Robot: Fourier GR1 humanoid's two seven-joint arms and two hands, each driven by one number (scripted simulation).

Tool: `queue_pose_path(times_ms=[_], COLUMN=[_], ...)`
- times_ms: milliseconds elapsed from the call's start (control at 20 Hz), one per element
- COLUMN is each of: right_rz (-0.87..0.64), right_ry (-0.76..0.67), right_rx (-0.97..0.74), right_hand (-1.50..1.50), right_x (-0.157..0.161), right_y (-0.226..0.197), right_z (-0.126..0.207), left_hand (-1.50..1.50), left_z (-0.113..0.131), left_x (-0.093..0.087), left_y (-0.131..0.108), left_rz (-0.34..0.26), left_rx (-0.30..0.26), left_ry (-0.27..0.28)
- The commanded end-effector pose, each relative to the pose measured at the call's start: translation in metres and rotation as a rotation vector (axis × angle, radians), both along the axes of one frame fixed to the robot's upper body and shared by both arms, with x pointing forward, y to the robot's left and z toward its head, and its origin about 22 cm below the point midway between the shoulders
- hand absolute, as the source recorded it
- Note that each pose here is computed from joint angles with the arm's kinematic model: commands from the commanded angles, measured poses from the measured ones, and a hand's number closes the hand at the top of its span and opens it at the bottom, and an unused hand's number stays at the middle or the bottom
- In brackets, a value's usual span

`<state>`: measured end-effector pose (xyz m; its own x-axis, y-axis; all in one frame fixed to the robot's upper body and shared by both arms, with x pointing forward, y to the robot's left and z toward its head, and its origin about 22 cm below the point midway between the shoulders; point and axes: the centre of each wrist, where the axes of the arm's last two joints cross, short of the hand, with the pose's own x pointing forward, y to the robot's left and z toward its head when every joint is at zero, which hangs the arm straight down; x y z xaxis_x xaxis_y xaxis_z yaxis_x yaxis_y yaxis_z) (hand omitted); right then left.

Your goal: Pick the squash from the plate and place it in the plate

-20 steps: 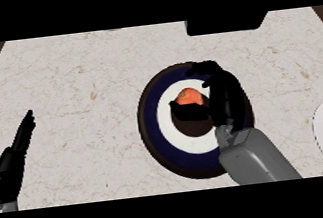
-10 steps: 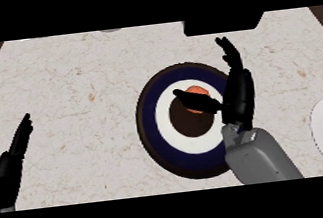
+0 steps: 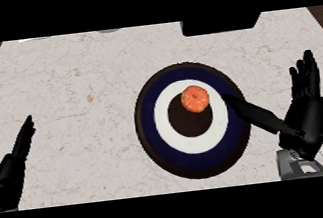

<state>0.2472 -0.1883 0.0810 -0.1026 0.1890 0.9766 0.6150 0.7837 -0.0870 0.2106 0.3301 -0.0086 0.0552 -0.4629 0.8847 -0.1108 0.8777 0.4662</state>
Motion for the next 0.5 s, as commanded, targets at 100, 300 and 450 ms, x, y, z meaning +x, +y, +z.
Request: queue_pose_path(times_ms=[100,300,450], right_rz=[-0.012,0.008,0.025], right_ry=[-0.121,-0.174,-0.14], right_rx=[0.035,-0.003,-0.018], right_hand=[-1.5,-1.5,-1.5], right_x=[-0.052,-0.07,-0.088], right_y=[-0.059,-0.106,-0.139], right_z=[-0.015,-0.035,-0.058], left_hand=[0.0,0.0,0.0], left_z=[-0.014,-0.005,0.009], left_x=[-0.007,0.0,0.0], left_y=[0.011,0.003,0.002], left_rz=[0.008,0.007,0.003], left_rx=[0.003,0.001,0.015], left_ry=[0.002,0.01,-0.009])
